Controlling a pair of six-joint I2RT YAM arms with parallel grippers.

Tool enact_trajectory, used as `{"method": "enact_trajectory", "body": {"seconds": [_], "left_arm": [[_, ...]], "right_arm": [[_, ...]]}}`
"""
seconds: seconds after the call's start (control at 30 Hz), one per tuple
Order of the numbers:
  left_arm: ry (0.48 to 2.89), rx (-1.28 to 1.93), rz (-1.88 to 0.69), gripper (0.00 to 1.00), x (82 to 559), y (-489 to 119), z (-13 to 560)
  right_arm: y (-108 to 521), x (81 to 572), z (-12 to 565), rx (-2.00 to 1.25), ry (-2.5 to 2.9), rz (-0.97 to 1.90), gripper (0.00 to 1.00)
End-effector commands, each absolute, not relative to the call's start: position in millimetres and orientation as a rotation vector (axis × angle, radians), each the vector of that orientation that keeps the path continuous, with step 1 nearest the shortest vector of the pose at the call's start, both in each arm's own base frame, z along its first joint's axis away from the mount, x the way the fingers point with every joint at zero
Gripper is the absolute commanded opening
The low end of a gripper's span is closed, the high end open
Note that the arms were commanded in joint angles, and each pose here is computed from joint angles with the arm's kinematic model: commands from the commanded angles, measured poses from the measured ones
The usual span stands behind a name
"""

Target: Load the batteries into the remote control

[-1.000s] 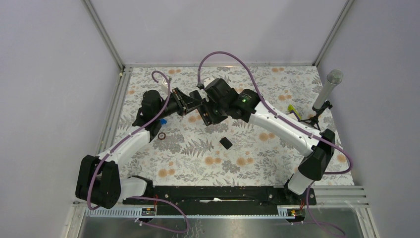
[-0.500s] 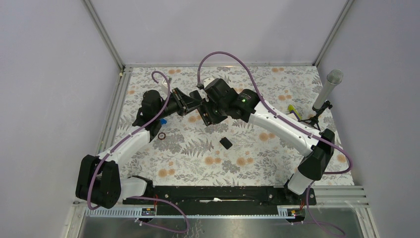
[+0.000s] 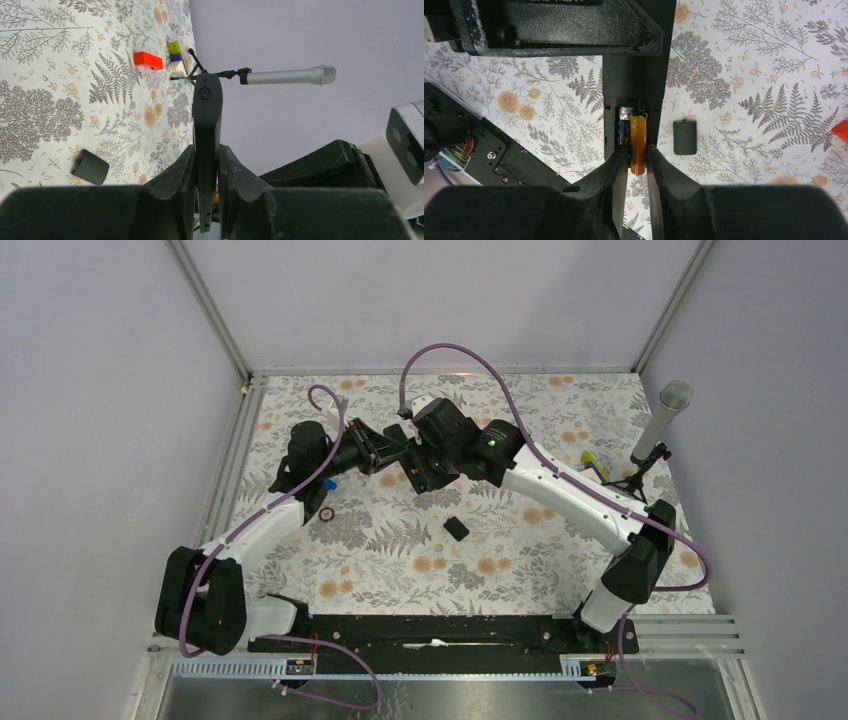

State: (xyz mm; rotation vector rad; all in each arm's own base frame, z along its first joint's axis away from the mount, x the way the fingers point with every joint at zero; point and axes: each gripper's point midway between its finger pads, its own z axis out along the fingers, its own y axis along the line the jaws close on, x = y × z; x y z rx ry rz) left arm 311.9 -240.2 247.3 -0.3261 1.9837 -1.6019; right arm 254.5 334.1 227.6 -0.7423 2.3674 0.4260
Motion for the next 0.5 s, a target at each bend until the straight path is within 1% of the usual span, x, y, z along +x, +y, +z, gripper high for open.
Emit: {"method": "enact_trajectory", "body": {"seconds": [0.0,0.07,0.23,0.3,0.33,0.47], "left_arm": [[1.897,-0.254,-1.643,0.0,312.5,-240.0,273.1],[1.901,-0.258,-1.634,0.0,313.5,-238.5,271.7],[1.9,-0.259,-1.622,0.0,315.2,-235.8,271.8],[1.904,-0.262,-1.616,0.0,315.5,-234.7,270.7],[1.902,-0.26,-1.614,0.0,315.4,-234.2,271.0],[1.906,-0.256,-1.605,0.0,315.3,-233.2,269.9]], "right_arm": [[337.1,258.5,250.2,-0.697,2.302,0.444,0.28],[336.1,259.5,250.5,-0.69,2.3,0.437,0.26],[336.4,258.5,249.8,-0.695,2.301,0.441,0.14],[336.4,257.9,250.4,-0.698,2.301,0.446,0.12],[336.8,257.2,249.9,-0.702,2.302,0.45,0.09],[336.6,256.3,250.4,-0.707,2.301,0.454,0.09]]}}
